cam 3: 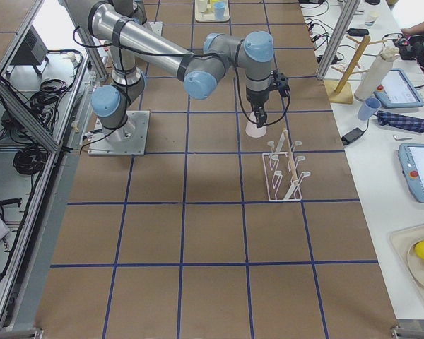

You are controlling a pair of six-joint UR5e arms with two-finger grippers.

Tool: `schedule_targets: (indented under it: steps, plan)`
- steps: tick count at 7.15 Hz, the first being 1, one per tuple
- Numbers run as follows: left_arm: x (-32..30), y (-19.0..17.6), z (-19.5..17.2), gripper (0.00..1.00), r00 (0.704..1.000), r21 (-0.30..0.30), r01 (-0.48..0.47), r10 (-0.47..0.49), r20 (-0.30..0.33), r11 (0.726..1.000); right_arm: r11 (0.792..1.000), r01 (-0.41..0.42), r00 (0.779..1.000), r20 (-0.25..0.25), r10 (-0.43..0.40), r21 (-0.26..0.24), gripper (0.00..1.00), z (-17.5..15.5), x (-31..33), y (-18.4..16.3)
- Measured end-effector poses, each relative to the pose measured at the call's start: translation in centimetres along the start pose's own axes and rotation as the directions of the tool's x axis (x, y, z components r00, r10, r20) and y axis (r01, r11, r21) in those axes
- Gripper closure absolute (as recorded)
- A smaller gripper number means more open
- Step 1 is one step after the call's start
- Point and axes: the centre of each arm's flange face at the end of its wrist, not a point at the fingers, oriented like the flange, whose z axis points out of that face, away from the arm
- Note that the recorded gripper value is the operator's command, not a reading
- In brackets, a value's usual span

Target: Transfer IKEA cup to right arm and place on rack

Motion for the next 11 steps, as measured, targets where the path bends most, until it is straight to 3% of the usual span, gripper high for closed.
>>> schedule_targets:
  steps: [6,11]
  plan:
    - [-0.2,-1.4,-1.1,0.0,1.0,-0.003,0.03,-0.03,-0.005,1.0,1.0,0.015,1.0,-0.017,-0.015,0.027,1.0,3.8,2.0,-1.5]
    - [-0.2,-1.4,-1.2,0.0,1.0,0.0,0.028,-0.028,-0.006,1.0,1.0,0.008,1.0,0.012,-0.008,0.003,0.96,7.5,2.8,-2.0]
